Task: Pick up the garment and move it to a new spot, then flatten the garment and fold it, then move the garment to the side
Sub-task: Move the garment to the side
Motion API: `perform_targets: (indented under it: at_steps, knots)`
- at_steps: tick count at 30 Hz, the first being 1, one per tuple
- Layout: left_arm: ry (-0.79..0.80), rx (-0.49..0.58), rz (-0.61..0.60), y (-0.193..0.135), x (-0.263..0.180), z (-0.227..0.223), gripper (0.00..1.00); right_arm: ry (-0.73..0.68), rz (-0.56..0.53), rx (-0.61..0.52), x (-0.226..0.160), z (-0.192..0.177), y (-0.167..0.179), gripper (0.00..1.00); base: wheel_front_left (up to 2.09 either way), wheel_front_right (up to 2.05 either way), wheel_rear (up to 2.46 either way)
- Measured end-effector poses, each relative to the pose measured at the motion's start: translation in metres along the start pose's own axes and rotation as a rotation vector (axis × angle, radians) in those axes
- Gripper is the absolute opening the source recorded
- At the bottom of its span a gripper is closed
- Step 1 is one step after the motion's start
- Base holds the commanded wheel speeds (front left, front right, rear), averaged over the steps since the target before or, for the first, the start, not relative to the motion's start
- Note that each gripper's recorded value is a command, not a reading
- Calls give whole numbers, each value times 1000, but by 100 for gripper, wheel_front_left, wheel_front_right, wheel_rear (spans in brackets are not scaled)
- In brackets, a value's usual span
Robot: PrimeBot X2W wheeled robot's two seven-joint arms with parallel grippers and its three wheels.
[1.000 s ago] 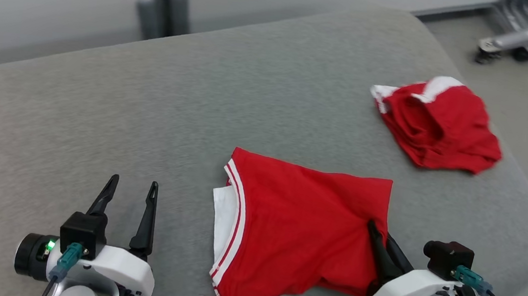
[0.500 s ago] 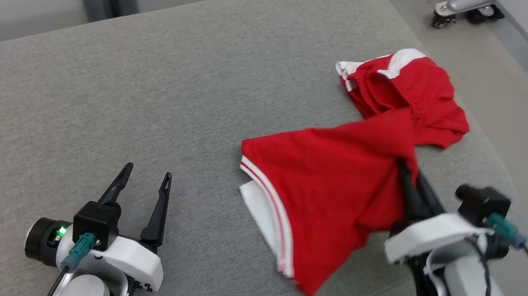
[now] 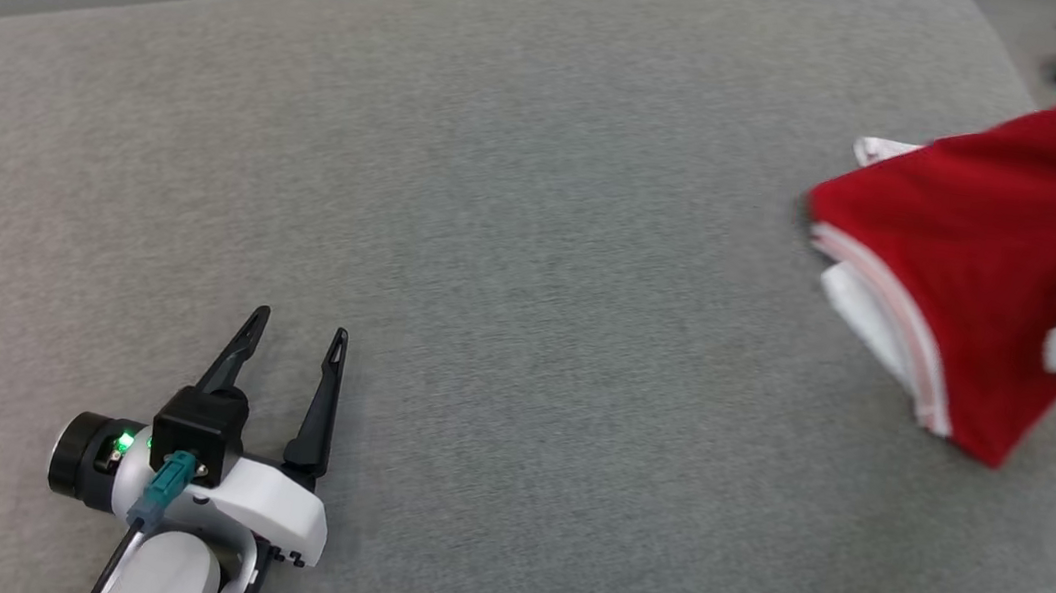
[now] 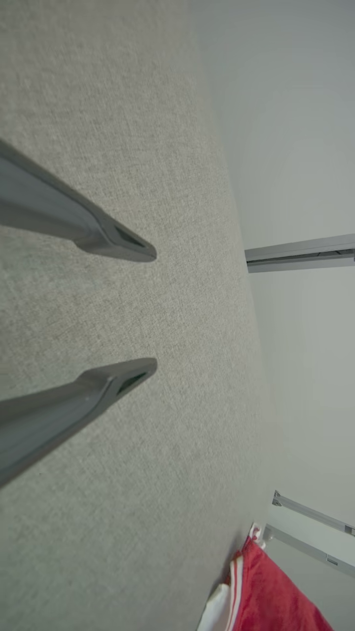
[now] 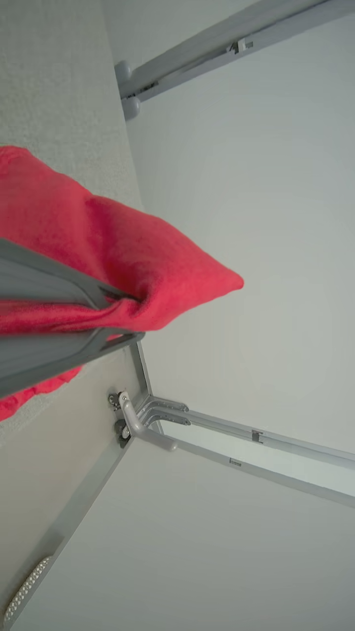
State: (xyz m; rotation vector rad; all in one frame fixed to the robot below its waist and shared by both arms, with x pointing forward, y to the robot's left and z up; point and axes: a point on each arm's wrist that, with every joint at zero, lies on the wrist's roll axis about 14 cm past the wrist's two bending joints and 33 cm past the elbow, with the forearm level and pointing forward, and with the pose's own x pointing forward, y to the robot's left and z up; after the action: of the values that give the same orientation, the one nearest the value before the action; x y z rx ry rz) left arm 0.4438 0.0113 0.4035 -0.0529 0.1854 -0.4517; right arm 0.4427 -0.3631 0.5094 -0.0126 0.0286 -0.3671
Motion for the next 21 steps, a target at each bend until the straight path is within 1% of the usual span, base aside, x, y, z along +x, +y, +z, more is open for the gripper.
perform_targets:
  at_steps: [4, 7, 8, 9, 10, 11, 14, 16, 18, 21]
  knots:
    - [2, 8, 47, 18, -6, -1, 100, 11, -81, -36, 15, -1, -28, 0, 0, 0, 0]
    - [7, 13, 77, 29, -11, -3, 100, 35, -126, -57, 20, -8, -42, 0, 0, 0, 0]
    - [9, 13, 86, 32, -13, -4, 100, 44, -142, -62, 22, -10, -46, 20, 0, 0, 0]
    - [11, 14, 95, 35, -15, -4, 100, 64, -159, -67, 21, -16, -51, 44, 0, 0, 0]
    - [13, 17, 102, 38, -16, -5, 100, 88, -176, -69, 20, -23, -56, 87, 0, 0, 0]
    - [14, 17, 106, 40, -18, -5, 100, 103, -191, -75, 19, -28, -60, 100, 0, 0, 0]
    - [11, 22, 125, 46, -23, -3, 100, 140, -254, -80, 11, -37, -79, 100, 0, 0, 0]
    - [3, 26, 138, 50, -26, 1, 100, 143, -268, -91, 9, -38, -82, 100, 0, 0, 0]
    - [-7, 30, 156, 54, -29, 5, 100, 125, -256, -81, 11, -34, -72, 100, 0, 0, 0]
    - [-23, 28, 187, 62, -35, 12, 100, 77, -194, -94, 18, -20, -46, 100, 0, 0, 0]
